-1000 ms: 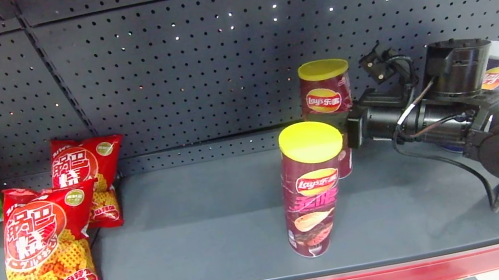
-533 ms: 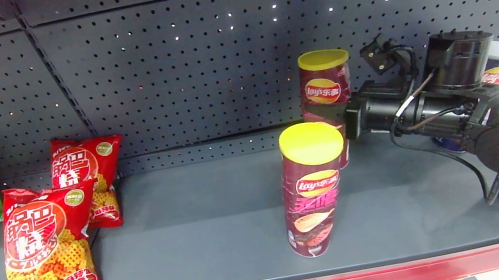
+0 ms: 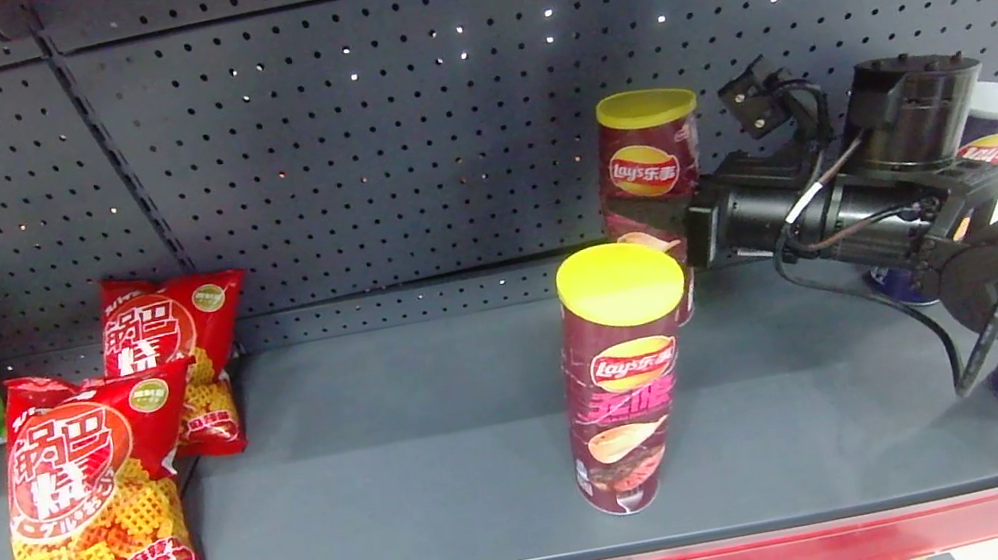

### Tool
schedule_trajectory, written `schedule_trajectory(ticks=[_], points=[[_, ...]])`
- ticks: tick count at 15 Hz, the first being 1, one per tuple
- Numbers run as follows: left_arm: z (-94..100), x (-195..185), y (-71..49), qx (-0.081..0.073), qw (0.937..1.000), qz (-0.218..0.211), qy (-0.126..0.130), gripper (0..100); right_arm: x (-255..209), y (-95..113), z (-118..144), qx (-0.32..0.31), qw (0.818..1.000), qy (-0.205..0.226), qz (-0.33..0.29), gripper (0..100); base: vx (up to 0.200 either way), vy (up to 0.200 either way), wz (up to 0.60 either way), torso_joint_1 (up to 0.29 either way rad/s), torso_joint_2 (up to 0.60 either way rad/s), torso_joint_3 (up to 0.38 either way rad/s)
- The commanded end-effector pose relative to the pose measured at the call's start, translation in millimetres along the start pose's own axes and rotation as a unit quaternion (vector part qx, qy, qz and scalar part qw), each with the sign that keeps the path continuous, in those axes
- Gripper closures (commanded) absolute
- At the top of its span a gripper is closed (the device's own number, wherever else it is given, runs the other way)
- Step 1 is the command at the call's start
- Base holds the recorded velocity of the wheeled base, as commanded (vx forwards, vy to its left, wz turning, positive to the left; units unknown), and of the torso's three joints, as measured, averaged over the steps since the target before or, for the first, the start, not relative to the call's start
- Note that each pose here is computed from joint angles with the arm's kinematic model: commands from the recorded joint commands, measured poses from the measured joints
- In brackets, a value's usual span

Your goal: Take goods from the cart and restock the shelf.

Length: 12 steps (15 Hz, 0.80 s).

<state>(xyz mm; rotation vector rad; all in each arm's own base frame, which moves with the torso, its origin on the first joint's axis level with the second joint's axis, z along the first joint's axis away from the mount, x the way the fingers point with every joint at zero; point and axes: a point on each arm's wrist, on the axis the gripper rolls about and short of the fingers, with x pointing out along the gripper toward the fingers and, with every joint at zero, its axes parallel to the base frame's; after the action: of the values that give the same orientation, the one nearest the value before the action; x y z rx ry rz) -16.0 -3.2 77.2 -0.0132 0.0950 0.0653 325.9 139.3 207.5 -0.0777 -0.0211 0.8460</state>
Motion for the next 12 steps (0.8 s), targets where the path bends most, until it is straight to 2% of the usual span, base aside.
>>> schedule_trajectory(ticks=[1,6,8,9,10,12], points=[[0.3,0.5,0.2,-0.003,1.0,-0.002,0.003,0,2.4,-0.8,-2.1,0.001,1.0,0.002,0.001,100,0.0,0.0,0.0,0.0,0.0,0.0],[0.2,0.5,0.3,-0.004,1.0,-0.003,0.004,0,4.8,-2.1,-1.2,0.0,1.0,-0.001,0.0,100,0.0,0.0,0.0,0.0,0.0,0.0],[0.0,0.1,0.9,-0.001,0.9997,-0.023,0.002,0,5.1,-2.3,0.1,0.001,1.0,-0.003,0.0,100,0.0,0.0,0.0,0.0,0.0,0.0],[-0.4,-1.2,1.4,0.001,0.9993,-0.037,-0.007,0,5.7,-2.7,0.8,0.001,1.0,-0.004,0.0,100,0.0,0.0,0.0,0.0,0.0,0.0],[-2.5,-6.1,2.7,0.004,0.9971,-0.063,-0.041,0,5.5,-2.7,1.7,0.001,1.0,-0.005,0.0,100,0.0,0.0,0.0,0.0,0.0,0.0],[-2.7,-6.6,2.7,0.002,0.9973,-0.06,-0.044,0,6.4,-2.5,2.5,0.0,1.0,-0.007,0.001,100,0.0,0.0,0.0,0.0,0.0,0.0]])
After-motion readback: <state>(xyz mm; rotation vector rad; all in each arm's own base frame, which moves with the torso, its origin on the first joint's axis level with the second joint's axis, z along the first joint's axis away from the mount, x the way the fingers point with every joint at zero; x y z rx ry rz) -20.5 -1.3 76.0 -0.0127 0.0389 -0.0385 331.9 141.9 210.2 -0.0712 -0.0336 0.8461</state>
